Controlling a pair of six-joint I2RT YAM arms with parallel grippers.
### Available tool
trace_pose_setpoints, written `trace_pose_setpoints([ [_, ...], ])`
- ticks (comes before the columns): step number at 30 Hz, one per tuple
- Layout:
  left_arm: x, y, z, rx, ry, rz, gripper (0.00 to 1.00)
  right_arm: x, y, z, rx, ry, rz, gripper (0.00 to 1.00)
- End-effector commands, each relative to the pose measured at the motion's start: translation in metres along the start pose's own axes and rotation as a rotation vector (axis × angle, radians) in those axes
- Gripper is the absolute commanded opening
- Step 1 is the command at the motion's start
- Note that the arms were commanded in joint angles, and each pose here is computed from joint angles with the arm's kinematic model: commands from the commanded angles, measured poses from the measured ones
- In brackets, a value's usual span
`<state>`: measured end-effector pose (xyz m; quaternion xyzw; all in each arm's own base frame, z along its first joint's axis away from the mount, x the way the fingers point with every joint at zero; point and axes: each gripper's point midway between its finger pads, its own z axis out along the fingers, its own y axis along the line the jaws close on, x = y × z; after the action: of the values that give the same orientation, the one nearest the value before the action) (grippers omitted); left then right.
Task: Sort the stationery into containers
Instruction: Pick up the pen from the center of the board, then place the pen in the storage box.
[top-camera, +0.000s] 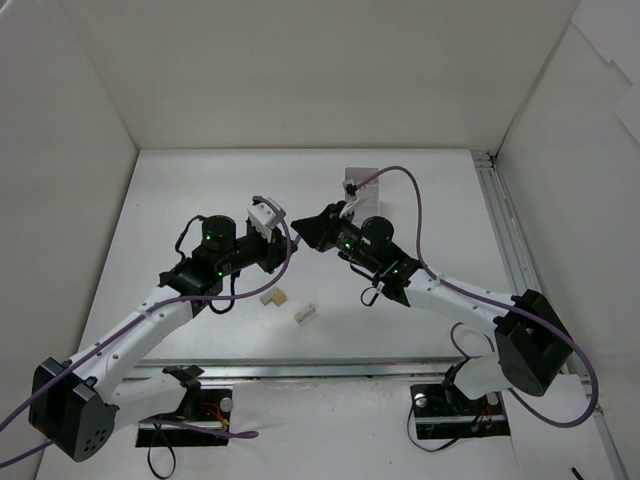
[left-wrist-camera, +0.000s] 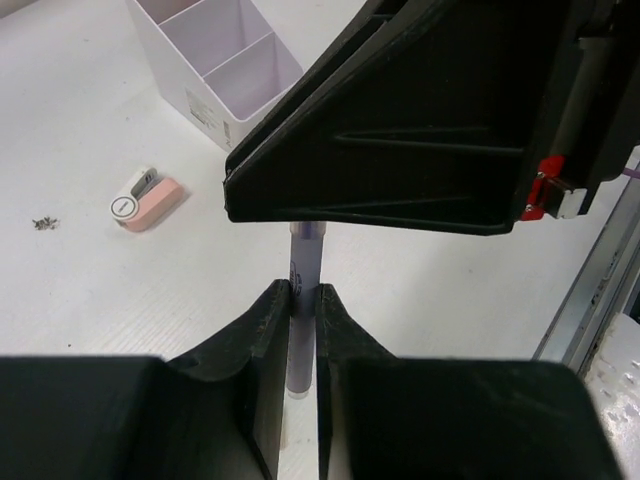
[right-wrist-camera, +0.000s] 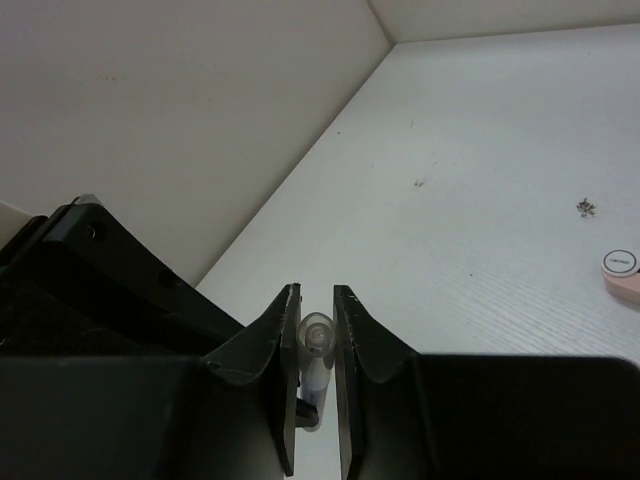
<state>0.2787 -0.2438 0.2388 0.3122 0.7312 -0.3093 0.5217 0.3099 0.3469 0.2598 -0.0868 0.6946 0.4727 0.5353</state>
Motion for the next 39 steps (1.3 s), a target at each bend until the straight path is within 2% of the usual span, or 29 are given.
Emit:
trace_pose_setpoints([
  [1,-0.048,-0.007,-0.004,0.006,-0.145,0.042,0.13,-0.047,0.015,0.0,-0.015,-0.153,-0.054,0.0],
  [3,-0.048,-0.005,-0.004,-0.003,-0.14,0.042,0.42,-0.052,0.011,0.0,0.008,-0.17,-0.072,0.0],
  [5,-0.045,-0.003,-0.004,-0.014,-0.127,0.038,0.63,-0.058,0.008,-0.001,0.031,-0.194,-0.092,0.0],
  [6,-0.045,0.0,-0.005,-0.031,-0.125,0.037,0.97,-0.063,0.001,-0.002,0.064,-0.213,-0.112,0.0],
  [7,-0.046,0.001,-0.007,-0.042,-0.129,0.041,1.0,-0.066,0.001,-0.004,0.072,-0.225,-0.13,0.0],
  [11,-0.035,0.016,-0.018,-0.146,-0.086,0.03,1.0,-0.095,-0.034,-0.013,0.216,-0.309,-0.204,0.0],
  [13,-0.03,0.032,-0.026,-0.251,-0.078,0.023,1.0,-0.104,-0.057,-0.014,0.3,-0.325,-0.245,0.0],
  [19,0.009,0.083,-0.064,-0.568,0.008,-0.125,1.0,-0.15,-0.127,-0.022,0.545,-0.387,-0.394,0.0],
  [24,0.026,0.09,-0.085,-0.612,-0.015,-0.243,1.0,-0.186,-0.163,-0.009,0.561,-0.383,-0.493,0.0],
  [26,0.027,0.096,-0.093,-0.636,-0.039,-0.267,1.0,-0.184,-0.186,0.0,0.569,-0.351,-0.51,0.0],
  [33,0.034,0.093,-0.102,-0.602,-0.028,-0.321,1.0,-0.184,-0.22,0.036,0.554,-0.289,-0.605,0.0],
  [39,0.037,0.095,-0.101,-0.606,-0.019,-0.326,1.0,-0.186,-0.235,0.054,0.555,-0.284,-0.633,0.0],
])
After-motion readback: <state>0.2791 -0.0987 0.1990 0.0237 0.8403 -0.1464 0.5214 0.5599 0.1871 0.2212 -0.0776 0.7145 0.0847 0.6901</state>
